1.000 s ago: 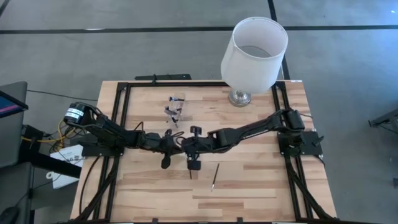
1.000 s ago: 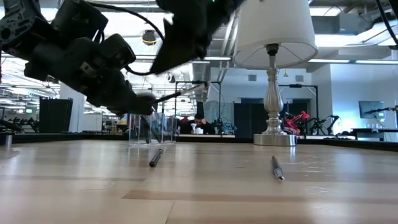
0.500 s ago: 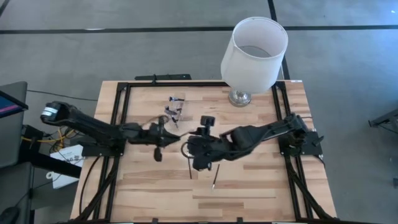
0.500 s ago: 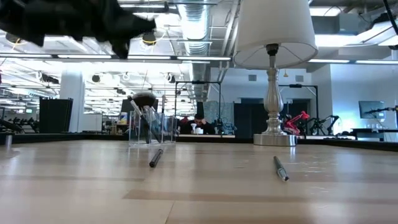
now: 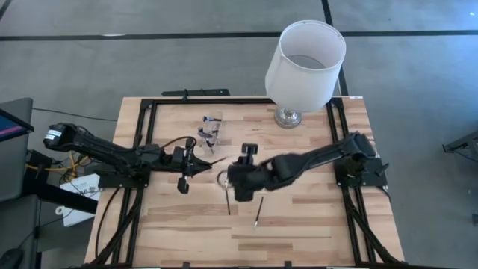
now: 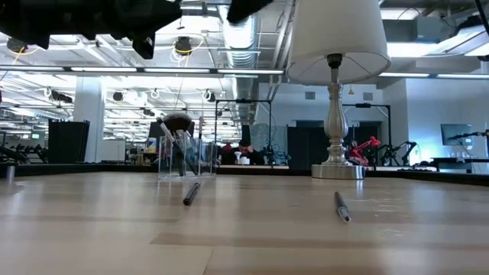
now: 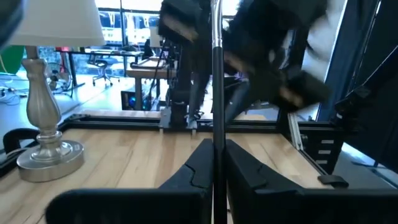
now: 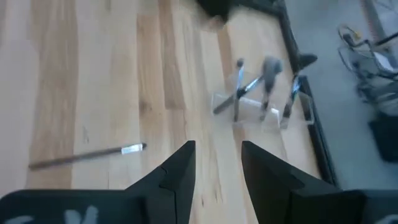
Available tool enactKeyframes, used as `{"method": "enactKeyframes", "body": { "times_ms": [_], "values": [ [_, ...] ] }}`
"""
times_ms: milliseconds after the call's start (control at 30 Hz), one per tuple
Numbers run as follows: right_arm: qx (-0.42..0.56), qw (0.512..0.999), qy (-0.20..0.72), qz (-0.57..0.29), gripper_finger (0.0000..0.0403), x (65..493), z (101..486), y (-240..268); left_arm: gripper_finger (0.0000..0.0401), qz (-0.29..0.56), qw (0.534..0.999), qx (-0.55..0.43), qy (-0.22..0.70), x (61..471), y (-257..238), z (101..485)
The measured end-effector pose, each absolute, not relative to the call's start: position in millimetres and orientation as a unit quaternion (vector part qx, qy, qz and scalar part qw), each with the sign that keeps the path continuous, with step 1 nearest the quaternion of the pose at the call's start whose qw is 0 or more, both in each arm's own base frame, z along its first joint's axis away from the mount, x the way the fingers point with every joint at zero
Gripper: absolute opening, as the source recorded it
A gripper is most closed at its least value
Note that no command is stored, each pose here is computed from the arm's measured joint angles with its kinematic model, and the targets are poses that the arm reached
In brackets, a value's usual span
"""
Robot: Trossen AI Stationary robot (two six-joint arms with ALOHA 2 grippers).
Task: Put items in baskets/containers
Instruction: Put the foundation brush into the left transparent organizer
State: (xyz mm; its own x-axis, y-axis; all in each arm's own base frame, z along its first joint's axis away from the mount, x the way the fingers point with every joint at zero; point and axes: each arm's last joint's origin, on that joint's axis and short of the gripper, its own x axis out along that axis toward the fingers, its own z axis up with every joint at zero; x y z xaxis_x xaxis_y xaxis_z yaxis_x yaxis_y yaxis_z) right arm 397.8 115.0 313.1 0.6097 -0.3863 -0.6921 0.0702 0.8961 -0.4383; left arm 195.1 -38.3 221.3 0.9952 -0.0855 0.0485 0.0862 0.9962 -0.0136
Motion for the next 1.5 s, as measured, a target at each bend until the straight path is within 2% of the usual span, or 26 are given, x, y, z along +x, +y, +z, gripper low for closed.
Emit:
{"method": "enactKeyframes", "body": {
  "times_ms": [233, 300, 400, 467, 533, 633, 733, 833, 967, 1100, 1200, 1333, 1500],
  "values": [
    [-0.18, 0.932, 0.303, -0.089, 0.0122, 343.2, 406.6, 95.0, 0.002, -0.026, 0.999, -0.007, -0.024, 195.6, -36.6, 221.1],
    [-0.155, 0.952, 0.256, -0.066, 0.0122, 327.9, 414.9, 84.0, 0.002, -0.013, 1.0, -0.007, -0.025, 195.8, -35.0, 221.3],
    [-0.137, 0.975, 0.174, 0.034, 0.0122, 327.2, 380.3, 67.7, 0.002, -0.004, 1.0, -0.007, -0.026, 196.3, -32.0, 221.3],
    [-0.124, 0.98, 0.134, 0.083, 0.0122, 330.9, 333.5, 56.8, 0.002, 0.001, 1.0, -0.006, -0.026, 196.7, -30.0, 221.4],
    [-0.11, 0.987, 0.093, 0.075, 0.0122, 330.3, 293.9, 44.8, 0.0021, 0.002, 1.0, -0.006, -0.026, 196.7, -29.6, 221.3],
    [-0.097, 0.995, -0.004, 0.011, 0.0122, 331.0, 260.5, 26.1, 0.0021, 0.001, 1.0, -0.006, -0.026, 196.7, -29.8, 221.3],
    [-0.07, 0.997, -0.019, -0.023, 0.0122, 341.0, 221.8, 10.9, 0.0021, 0.001, 1.0, -0.006, -0.025, 196.8, -29.8, 221.0],
    [-0.067, 0.995, -0.073, -0.03, 0.0122, 354.1, 222.5, 3.0, 0.0021, 0.001, 1.0, -0.006, -0.023, 196.9, -29.8, 220.6],
    [-0.076, 0.995, -0.051, 0.033, 0.0122, 376.8, 210.0, 0.8, 0.0021, 0.001, 1.0, -0.006, -0.023, 196.9, -29.8, 220.6],
    [-0.086, 0.988, -0.108, 0.071, 0.0122, 392.5, 238.1, 3.7, 0.0021, 0.001, 1.0, -0.006, -0.023, 196.9, -29.8, 220.6],
    [-0.084, 0.99, -0.08, 0.076, 0.0122, 399.9, 239.7, 4.8, 0.0021, 0.001, 1.0, -0.006, -0.02, 196.9, -29.8, 220.1],
    [-0.085, 0.988, -0.098, 0.079, 0.0122, 401.6, 257.3, 9.5, 0.0021, 0.001, 1.0, -0.005, -0.019, 196.9, -29.8, 219.8],
    [-0.083, 0.989, -0.084, 0.091, 0.0117, 404.5, 255.6, 16.8, 0.0021, 0.0, 1.0, -0.005, -0.019, 196.9, -29.9, 219.8]
  ]
}}
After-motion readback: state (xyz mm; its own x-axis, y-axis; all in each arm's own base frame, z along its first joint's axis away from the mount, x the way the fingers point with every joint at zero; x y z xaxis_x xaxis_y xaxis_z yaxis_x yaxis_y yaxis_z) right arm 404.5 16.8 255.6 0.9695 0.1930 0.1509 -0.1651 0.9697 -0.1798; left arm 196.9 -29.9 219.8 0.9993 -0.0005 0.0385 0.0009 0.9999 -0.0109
